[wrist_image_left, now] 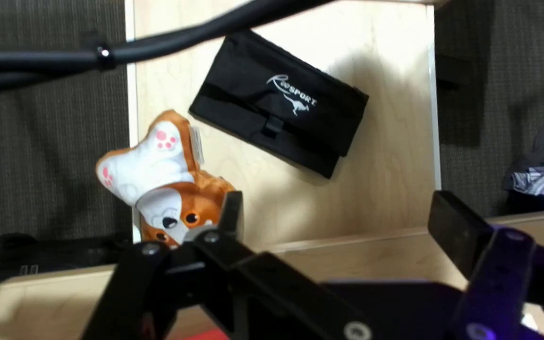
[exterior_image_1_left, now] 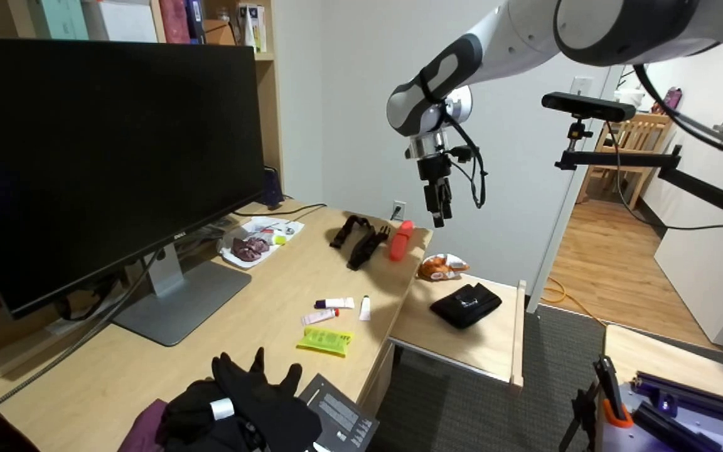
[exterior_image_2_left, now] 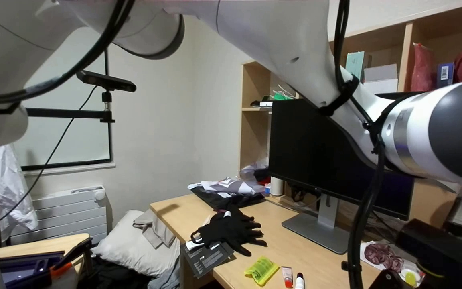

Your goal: Move the orange packet from the sliding tray to the computer monitor base

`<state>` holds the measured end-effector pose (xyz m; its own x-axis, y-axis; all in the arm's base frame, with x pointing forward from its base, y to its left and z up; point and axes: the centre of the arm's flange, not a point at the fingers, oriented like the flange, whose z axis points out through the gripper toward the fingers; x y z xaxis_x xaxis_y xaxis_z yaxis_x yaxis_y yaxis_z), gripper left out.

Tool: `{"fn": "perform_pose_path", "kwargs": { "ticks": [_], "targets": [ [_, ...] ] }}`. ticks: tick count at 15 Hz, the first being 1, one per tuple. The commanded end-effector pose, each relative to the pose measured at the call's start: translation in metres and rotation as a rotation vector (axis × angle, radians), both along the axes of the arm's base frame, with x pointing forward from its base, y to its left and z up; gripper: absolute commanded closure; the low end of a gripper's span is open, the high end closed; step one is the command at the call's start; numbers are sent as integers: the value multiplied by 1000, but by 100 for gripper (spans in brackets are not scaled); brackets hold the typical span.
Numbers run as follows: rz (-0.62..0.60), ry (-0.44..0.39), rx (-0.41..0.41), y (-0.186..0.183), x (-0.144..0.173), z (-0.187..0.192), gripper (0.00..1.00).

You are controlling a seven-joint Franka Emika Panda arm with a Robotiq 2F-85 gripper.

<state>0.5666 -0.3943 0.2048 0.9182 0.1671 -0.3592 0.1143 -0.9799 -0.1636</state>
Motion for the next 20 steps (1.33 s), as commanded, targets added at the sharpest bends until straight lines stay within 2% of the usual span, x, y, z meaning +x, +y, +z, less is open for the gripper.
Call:
{"fn": "perform_pose_path", "kwargs": {
  "ticks": [1,3,7,10,12,15,20],
  "targets": [
    [49,-139,97,-35,-1,-22,0],
    [71,-156,100,-56,-5,-38,0],
    [158,-114,112,-89,-22,-78,0],
    [217,-104,131,-100,-31,-107,0],
    [250,-128,127,-105,-31,-123,0],
    [284,-164,114,-112,-28,-134,0],
    [286,-165,125,-126,-25,-155,0]
  ]
}}
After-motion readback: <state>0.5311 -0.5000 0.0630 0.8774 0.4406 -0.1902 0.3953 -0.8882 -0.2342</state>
